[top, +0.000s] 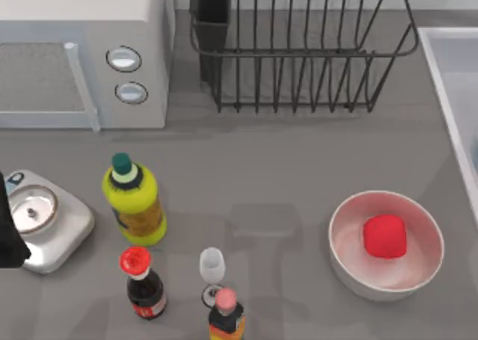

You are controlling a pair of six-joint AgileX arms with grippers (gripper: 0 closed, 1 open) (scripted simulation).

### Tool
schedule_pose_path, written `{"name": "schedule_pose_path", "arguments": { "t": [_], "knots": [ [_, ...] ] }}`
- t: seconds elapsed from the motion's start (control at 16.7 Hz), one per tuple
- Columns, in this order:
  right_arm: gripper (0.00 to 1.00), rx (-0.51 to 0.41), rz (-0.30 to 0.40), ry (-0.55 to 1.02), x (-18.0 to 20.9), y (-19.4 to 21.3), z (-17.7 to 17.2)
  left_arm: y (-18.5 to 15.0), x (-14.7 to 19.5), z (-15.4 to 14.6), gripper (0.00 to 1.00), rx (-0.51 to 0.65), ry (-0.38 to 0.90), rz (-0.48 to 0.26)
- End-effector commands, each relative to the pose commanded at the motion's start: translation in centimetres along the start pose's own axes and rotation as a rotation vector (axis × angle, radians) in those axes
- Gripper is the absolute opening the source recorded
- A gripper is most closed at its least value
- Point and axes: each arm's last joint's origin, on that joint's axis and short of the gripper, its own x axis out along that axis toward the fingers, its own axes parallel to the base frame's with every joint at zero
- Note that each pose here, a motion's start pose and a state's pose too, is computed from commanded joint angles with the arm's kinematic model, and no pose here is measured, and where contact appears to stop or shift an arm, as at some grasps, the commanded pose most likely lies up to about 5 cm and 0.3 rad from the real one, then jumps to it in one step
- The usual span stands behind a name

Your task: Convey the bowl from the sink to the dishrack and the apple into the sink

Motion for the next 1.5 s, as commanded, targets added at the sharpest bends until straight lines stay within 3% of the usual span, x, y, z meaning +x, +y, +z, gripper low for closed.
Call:
{"name": "schedule_pose_path", "arguments": {
  "t": [0.24,1.02,1.5],
  "knots": [
    [1.00,0.000,0.000,0.000,0.13,0.01,-0.02,0.00,0.00,0.00,1.00,0.000,0.000,0.000],
    [0.02,0.000,0.000,0.000,0.13,0.01,-0.02,0.00,0.00,0.00,1.00,0.000,0.000,0.000],
    [0.00,0.000,0.000,0.000,0.13,0.01,-0.02,0.00,0.00,0.00,1.00,0.000,0.000,0.000]
  ]
}}
